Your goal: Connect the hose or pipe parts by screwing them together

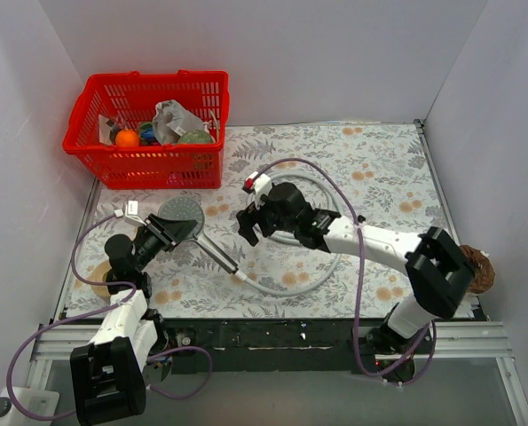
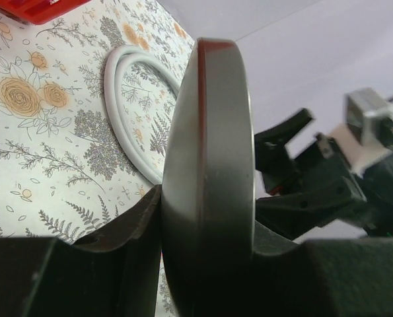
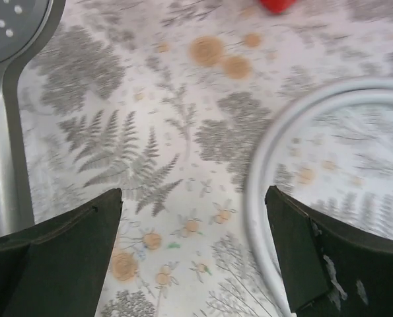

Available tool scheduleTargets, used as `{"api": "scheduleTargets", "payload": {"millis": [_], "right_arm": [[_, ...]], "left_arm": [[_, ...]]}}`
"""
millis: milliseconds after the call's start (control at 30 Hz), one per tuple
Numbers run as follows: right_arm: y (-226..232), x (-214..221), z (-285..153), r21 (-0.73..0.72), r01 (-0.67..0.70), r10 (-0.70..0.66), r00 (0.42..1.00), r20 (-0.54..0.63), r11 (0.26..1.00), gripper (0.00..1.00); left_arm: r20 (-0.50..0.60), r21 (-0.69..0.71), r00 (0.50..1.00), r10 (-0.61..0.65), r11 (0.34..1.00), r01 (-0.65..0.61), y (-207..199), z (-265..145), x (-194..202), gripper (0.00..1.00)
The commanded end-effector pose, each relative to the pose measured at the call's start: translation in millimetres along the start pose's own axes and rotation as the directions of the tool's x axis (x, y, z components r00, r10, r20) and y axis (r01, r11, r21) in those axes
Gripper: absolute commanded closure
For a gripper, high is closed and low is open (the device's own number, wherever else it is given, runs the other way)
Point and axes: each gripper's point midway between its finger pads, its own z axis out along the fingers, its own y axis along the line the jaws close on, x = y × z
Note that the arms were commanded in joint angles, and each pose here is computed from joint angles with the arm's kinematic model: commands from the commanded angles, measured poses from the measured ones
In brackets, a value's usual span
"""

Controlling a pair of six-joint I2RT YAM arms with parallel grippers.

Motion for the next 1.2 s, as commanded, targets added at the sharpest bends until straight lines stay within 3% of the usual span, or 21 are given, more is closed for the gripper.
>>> {"api": "scheduleTargets", "payload": {"millis": [0, 33, 67, 167, 333, 567, 833, 1167], "right_arm": [[-46.5, -48.1, -73.7, 0.643, 0.224, -0.307, 0.951, 0.019, 0.733, 0.03], [-42.8, -46.8, -72.4, 0.629, 0.207, -0.303, 0.952, 0.047, 0.75, 0.02], [-45.4, -44.5, -74.9, 0.634, 0.099, -0.211, 0.972, 0.102, 0.767, 0.02], [-40.2, -22.9, -74.1, 0.57, 0.108, -0.15, 0.988, 0.026, 0.814, 0.02], [19.2, -8.1, -77.1, 0.491, 0.239, -0.29, 0.957, 0.028, 0.837, 0.09], [88.9, 17.2, -65.2, 0.244, 0.315, -0.324, 0.946, -0.003, 0.917, 0.16], [112.7, 40.4, -44.4, 0.117, 0.308, -0.303, 0.951, -0.059, 0.944, 0.22], [115.3, 54.8, -22.8, 0.094, 0.308, -0.297, 0.948, -0.113, 0.947, 0.34]], "left_arm": [[-0.023, 0.041, 0.999, 0.024, 0.999, -0.023, -9.2, -1.8, 4.4, 1.0], [-0.022, 0.043, 0.999, 0.027, 0.999, -0.026, -9.7, -1.6, 3.8, 1.0], [-0.019, 0.042, 0.999, 0.029, 0.999, -0.028, -9.2, -1.3, 3.3, 1.0], [-0.016, 0.04, 0.999, 0.029, 0.999, -0.028, -9.2, -1.4, 2.9, 1.0], [-0.011, 0.034, 0.999, 0.031, 0.999, -0.03, -8.6, -1.6, 1.8, 1.0], [-0.008, 0.019, 1.0, 0.02, 1.0, -0.02, -5.3, -0.5, 1.2, 1.0], [-0.005, 0.015, 1.0, 0.019, 1.0, -0.019, -4.7, -0.6, 0.9, 1.0], [-0.003, 0.016, 1.0, 0.018, 1.0, -0.018, -5.2, -0.9, 0.8, 1.0]]}}
